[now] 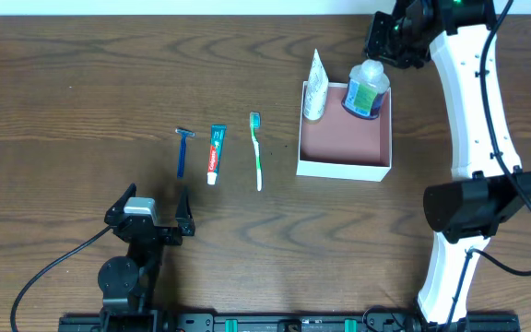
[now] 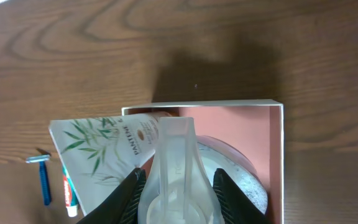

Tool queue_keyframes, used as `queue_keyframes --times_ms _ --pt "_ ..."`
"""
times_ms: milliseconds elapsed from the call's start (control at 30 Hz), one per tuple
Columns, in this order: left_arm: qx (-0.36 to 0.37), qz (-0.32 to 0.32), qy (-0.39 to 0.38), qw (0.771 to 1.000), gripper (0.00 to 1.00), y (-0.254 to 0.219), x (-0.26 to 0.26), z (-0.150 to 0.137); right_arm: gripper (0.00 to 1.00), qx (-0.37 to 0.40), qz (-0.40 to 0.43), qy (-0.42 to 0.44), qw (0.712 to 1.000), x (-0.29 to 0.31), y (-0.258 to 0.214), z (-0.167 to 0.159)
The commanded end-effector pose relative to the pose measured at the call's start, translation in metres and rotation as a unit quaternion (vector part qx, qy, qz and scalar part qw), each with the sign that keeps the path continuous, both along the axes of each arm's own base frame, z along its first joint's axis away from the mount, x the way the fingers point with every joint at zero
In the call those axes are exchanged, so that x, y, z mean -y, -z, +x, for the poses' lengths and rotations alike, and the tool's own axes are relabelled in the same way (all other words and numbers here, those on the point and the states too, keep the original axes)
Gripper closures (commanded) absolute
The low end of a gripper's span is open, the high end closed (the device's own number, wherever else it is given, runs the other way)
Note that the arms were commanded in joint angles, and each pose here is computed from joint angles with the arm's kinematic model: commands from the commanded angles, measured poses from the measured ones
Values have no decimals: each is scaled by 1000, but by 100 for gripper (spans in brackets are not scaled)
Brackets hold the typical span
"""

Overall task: Pack container
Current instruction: 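Carry the pump bottle into the box and lower it down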

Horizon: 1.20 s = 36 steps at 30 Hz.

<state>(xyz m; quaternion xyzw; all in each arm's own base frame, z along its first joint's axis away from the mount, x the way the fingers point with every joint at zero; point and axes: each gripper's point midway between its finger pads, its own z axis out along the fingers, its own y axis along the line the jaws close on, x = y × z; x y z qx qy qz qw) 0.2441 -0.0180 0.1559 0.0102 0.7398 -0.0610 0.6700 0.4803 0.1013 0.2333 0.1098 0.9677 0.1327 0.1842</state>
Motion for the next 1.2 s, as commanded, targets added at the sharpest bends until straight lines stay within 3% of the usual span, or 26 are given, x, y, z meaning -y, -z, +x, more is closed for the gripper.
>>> queue_keyframes --times_ms 0,533,1167 --pt "-22 2 6 1000 2 15 2 -1 76 20 -13 -36 999 -4 -9 0" --pt "-22 2 6 1000 2 15 2 -1 76 18 -8 -134 991 -20 5 -4" --pt "-22 2 6 1000 2 15 2 -1 75 11 12 -146 989 -30 45 7"
